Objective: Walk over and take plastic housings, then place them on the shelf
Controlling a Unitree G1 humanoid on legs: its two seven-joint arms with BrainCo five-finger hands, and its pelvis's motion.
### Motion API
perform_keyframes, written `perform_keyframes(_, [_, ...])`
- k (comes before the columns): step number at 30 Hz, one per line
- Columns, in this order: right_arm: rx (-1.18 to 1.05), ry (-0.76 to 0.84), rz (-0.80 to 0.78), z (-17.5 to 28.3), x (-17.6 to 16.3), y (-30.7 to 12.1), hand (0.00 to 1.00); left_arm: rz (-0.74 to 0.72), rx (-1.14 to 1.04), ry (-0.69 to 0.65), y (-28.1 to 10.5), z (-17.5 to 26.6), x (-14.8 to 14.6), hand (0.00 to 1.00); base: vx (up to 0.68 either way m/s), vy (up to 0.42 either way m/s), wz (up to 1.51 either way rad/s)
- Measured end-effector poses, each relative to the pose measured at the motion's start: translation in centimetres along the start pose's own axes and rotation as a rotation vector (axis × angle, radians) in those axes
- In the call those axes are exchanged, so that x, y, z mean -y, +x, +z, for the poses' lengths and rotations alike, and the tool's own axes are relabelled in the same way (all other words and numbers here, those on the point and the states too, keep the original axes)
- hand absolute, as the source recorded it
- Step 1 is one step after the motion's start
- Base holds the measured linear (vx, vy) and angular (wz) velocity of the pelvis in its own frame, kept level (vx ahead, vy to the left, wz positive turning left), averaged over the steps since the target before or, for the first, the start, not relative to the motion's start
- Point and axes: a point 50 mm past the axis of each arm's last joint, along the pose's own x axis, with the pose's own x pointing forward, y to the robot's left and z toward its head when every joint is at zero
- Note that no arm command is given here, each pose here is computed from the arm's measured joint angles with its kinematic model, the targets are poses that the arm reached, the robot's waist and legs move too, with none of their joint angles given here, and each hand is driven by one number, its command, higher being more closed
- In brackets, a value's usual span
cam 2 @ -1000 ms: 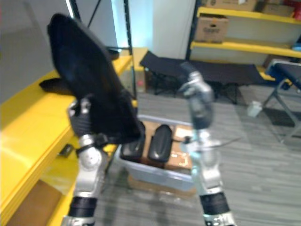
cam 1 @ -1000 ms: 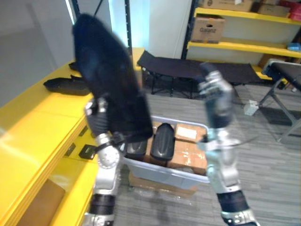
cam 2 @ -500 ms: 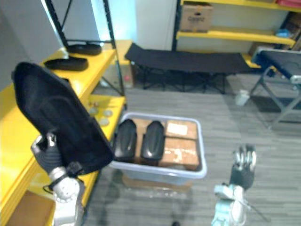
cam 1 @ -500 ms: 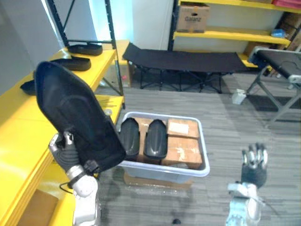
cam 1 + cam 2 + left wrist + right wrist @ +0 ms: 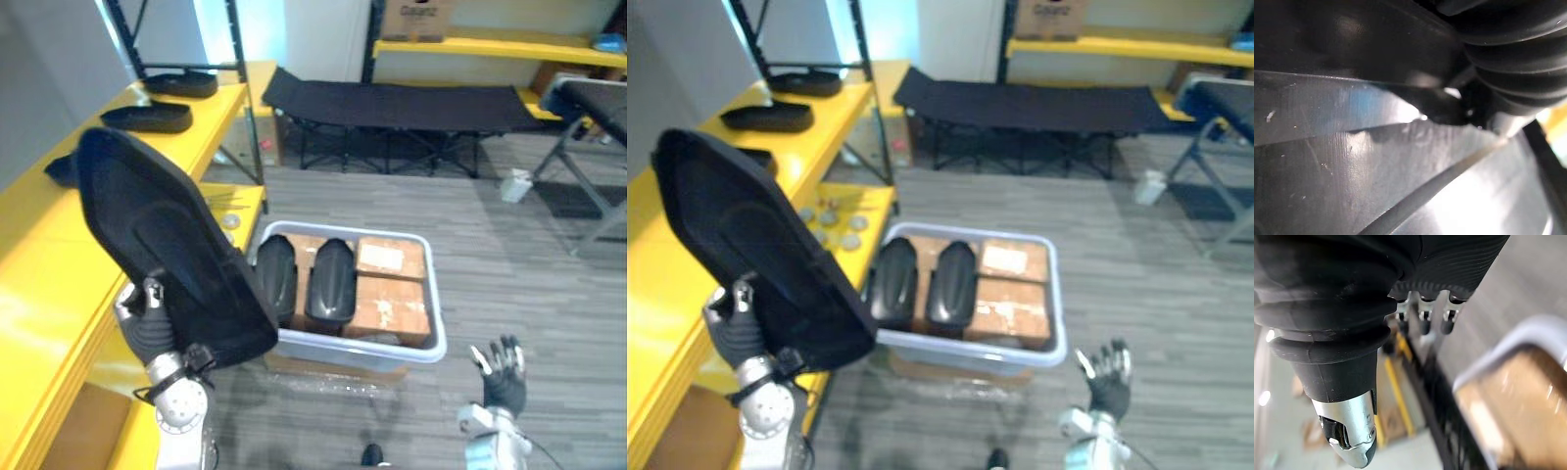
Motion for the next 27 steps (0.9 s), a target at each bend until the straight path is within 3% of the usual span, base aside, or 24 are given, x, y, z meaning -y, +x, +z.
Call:
perform_keyframes(7, [-0.013,0.0,0.287,-0.7,-6.8,2.2,0.0,0.304,0.107,0.143,0.5,2.5,-6.7,1.0,0.02,0.053,0.9])
perform_keyframes(12, [-0.027,-0.063,0.389,-1.4,-9.9,2.8,0.0,0.393,0.131,0.243,-0.5,3.5,-10.0,1.0,0.03,0.086,0.75])
perform_keyframes(22, [-0.077,-0.1,0.449,-1.6,-10.7,3.1,0.0,0.37,0.148,0.234,-0.5,3.8,-10.0,1.0,-0.03,-0.012,0.11])
perform_keyframes(27, [-0.081,-0.153,0.419,-1.0,-8.1,3.1,0.0,0.356,0.163,0.182,-0.1,3.7,-8.9,1.0,-0.08,-0.085,0.63])
